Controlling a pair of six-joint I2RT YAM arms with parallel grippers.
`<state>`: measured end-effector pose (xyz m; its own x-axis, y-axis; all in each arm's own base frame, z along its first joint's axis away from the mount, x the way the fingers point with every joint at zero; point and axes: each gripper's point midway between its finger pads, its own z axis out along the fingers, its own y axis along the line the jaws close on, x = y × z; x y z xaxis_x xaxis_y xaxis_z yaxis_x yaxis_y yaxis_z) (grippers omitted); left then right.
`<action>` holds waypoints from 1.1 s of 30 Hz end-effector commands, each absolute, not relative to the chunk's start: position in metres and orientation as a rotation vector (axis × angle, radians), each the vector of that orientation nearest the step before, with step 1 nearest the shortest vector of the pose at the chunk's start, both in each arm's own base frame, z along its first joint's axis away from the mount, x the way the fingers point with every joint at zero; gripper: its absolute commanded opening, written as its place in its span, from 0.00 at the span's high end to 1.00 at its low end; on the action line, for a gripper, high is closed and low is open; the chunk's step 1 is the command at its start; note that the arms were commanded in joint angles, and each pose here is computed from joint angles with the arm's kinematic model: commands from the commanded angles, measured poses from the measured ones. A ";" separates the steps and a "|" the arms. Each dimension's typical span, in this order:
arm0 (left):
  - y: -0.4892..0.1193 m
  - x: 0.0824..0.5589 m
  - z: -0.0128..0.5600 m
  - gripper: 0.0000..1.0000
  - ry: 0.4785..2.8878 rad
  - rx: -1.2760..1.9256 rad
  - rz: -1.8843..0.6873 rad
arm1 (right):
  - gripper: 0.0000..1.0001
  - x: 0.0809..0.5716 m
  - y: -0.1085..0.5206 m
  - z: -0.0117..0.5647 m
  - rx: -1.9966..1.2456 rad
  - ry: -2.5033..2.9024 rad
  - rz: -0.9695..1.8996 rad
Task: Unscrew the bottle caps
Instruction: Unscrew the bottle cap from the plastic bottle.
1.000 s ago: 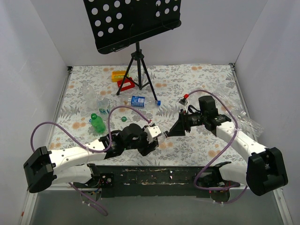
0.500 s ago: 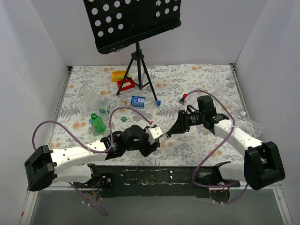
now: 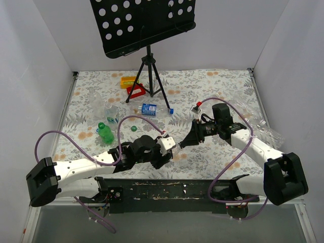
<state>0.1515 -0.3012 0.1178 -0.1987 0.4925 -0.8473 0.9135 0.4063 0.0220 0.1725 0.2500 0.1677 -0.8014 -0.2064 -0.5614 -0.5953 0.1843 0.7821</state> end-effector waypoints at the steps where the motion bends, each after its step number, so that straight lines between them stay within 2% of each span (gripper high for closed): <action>1: -0.303 0.157 0.132 0.93 1.786 1.155 -0.649 | 0.50 0.165 0.256 0.184 -0.843 2.054 1.732; 3: -0.303 0.157 0.132 0.93 1.785 1.155 -0.650 | 0.53 0.165 0.256 0.183 -0.845 2.057 1.733; 5: -0.304 0.157 0.132 0.93 1.785 1.155 -0.650 | 0.61 0.165 0.257 0.184 -0.854 2.054 1.738; 7: -0.304 0.157 0.132 0.93 1.784 1.150 -0.653 | 0.77 0.165 0.257 0.185 -0.869 2.040 1.738; 8: -0.304 0.156 0.132 0.93 1.783 1.146 -0.660 | 0.82 0.164 0.258 0.186 -0.890 2.024 1.740; 13: -0.310 0.139 0.145 0.93 1.744 1.114 -0.828 | 0.99 0.156 0.255 0.197 -1.134 1.771 1.691; 21: -0.311 0.092 0.176 0.93 1.717 1.079 -1.382 | 0.99 0.136 0.248 0.216 -1.621 1.199 1.421; 26: -0.303 0.070 0.199 0.93 1.666 1.138 -1.688 | 0.99 0.150 0.249 0.221 -1.713 1.040 1.213; 33: -0.306 0.083 0.187 0.93 1.715 1.181 -1.602 | 0.99 0.158 0.253 0.226 -1.654 1.080 1.175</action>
<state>0.0975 -0.3074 0.1727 -0.5414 0.2074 -0.8148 0.8368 0.0383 -0.5462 0.1360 0.2531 0.2270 0.1154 -0.1558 -0.9810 -0.9331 -0.3558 -0.0532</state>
